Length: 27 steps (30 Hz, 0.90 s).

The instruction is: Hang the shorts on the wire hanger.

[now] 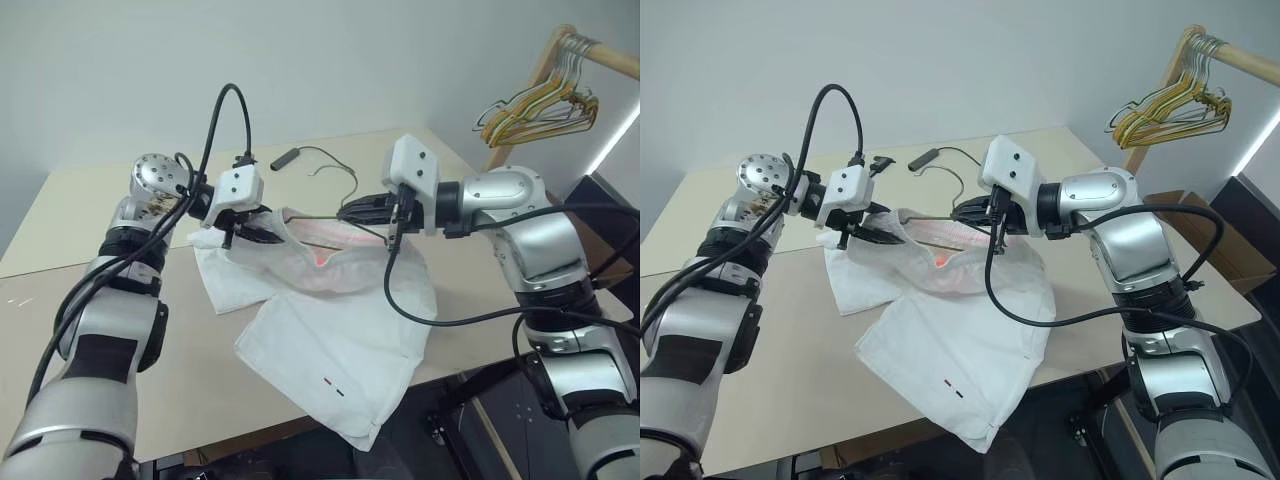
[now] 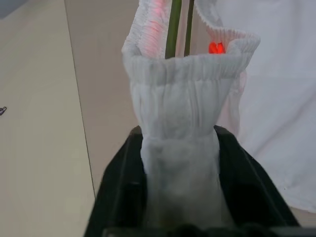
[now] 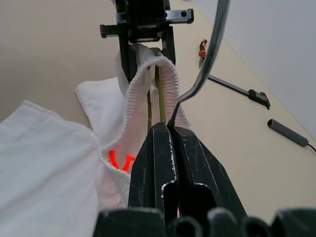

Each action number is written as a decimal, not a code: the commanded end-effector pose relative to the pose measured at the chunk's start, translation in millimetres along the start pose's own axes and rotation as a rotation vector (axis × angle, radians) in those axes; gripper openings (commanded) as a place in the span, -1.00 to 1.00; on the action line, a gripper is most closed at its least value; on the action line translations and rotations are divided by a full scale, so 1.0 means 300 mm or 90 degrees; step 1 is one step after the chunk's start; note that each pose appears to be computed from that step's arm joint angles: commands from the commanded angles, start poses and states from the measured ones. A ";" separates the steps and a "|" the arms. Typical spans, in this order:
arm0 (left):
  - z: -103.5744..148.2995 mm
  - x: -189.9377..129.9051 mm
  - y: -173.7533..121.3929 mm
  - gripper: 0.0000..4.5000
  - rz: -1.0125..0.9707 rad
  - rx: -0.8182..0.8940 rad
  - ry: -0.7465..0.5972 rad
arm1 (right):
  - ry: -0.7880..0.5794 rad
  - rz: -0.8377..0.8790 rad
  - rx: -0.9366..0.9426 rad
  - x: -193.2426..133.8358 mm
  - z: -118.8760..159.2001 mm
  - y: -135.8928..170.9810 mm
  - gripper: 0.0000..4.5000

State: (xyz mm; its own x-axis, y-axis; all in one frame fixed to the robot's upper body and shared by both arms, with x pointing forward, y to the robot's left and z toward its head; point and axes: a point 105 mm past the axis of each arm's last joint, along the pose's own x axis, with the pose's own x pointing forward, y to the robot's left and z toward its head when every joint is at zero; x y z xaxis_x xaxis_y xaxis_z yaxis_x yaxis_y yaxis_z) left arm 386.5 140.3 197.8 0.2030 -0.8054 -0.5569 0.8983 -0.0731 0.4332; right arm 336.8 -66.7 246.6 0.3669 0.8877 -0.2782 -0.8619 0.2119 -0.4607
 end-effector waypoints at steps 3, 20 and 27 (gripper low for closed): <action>0.005 -0.044 0.013 -0.66 0.031 0.009 -0.005 | -0.017 -0.024 -0.053 -0.018 0.066 -0.033 -1.00; -0.017 -0.046 0.015 -0.69 0.076 -0.044 -0.039 | 0.032 -0.143 -0.002 -0.218 -0.013 -0.063 0.99; -0.011 -0.049 0.024 -0.69 0.088 -0.044 -0.042 | 0.175 -0.097 0.067 -0.235 -0.256 0.077 0.99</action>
State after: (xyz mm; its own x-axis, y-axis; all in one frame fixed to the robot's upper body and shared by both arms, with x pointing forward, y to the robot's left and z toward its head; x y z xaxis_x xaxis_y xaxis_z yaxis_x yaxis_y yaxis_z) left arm 389.4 156.6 188.0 0.2775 -0.8264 -0.4899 0.9164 0.0746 0.3932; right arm 317.8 -163.8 184.7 0.5562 0.6916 -0.4608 -0.8275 0.4103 -0.3832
